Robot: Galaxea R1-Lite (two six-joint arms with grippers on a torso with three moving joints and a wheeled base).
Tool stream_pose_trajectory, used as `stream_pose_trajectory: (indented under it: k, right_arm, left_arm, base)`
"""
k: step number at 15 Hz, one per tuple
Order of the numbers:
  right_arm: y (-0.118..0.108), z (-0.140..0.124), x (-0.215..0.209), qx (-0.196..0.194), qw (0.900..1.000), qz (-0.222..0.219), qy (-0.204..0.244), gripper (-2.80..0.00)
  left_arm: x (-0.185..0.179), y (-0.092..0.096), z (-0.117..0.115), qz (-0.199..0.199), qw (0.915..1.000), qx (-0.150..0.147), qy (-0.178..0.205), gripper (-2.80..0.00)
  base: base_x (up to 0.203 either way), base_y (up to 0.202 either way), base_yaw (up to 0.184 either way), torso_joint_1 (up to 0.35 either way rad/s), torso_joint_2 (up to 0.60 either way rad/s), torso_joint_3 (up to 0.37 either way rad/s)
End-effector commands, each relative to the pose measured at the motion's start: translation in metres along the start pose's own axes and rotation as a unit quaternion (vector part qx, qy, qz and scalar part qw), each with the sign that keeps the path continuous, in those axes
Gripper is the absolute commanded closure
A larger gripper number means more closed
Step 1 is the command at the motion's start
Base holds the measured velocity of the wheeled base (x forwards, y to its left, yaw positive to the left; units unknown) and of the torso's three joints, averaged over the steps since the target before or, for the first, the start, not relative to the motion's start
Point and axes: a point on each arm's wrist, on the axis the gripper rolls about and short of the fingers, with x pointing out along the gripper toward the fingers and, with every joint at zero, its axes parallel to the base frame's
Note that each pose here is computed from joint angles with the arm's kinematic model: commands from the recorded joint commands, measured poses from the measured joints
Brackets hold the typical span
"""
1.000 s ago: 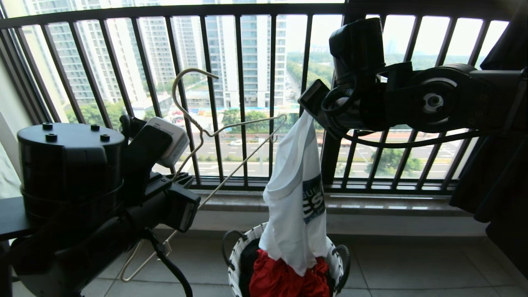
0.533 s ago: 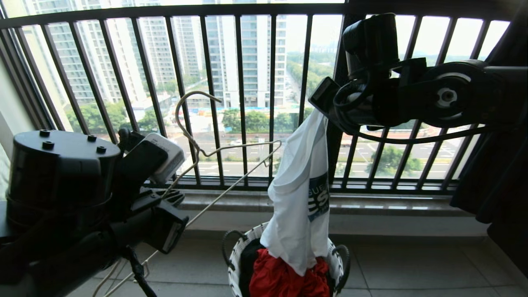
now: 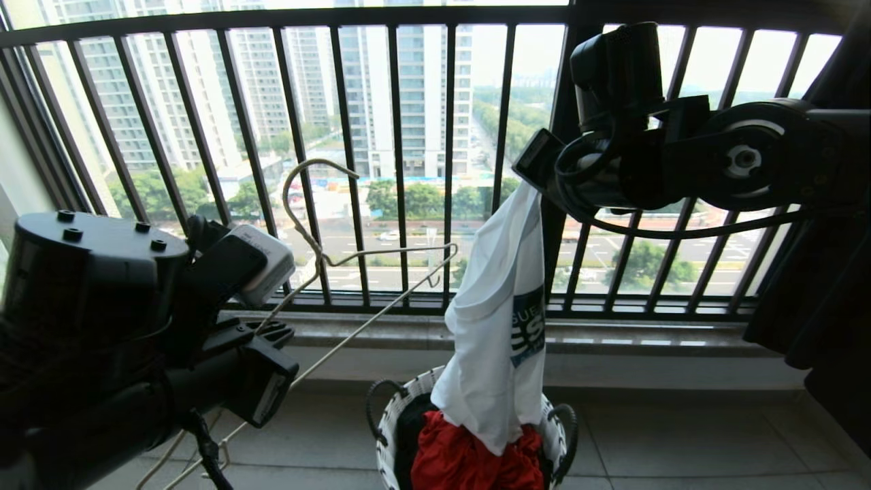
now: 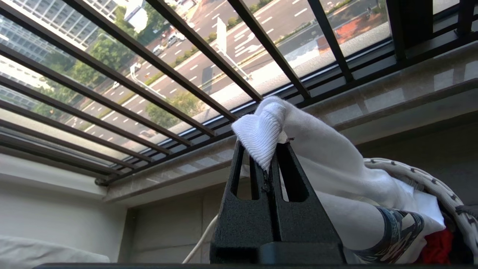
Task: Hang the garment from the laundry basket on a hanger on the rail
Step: Hang the clothes on the clothes rack
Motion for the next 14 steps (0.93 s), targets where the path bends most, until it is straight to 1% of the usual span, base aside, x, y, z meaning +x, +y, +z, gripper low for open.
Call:
stream_pose_trajectory:
  k: [1,6,11,12,14]
  right_arm:
    - [0.000,0.002,-0.005,0.002,1.000,0.003,-0.001,0.00]
    - [0.002,0.011,-0.016,0.008,1.000,0.013,-0.008,0.00]
    - [0.003,0.014,-0.020,0.010,1.000,0.020,-0.009,0.00]
    - [0.003,0.014,-0.021,0.010,1.000,0.022,-0.007,0.00]
    - [0.003,0.014,-0.021,0.010,1.000,0.024,-0.004,0.00]
  left_arm:
    - [0.011,-0.003,-0.003,0.005,0.9998,0.006,0.019,0.00]
    - [0.034,-0.018,-0.016,-0.008,0.9973,0.030,0.066,0.00]
    - [0.033,-0.036,-0.023,-0.039,0.9949,0.056,0.075,0.00]
    - [0.034,-0.041,-0.023,-0.046,0.9945,0.056,0.076,0.00]
    - [0.029,-0.052,-0.021,-0.071,0.9944,0.040,0.067,0.00]
  base:
    - [0.000,0.000,0.000,0.000,0.00,0.000]
    - [0.000,0.000,0.000,0.000,0.00,0.000]
    - [0.000,0.000,0.000,0.000,0.00,0.000]
    - [0.000,0.000,0.000,0.000,0.00,0.000]
    - [0.000,0.000,0.000,0.000,0.00,0.000]
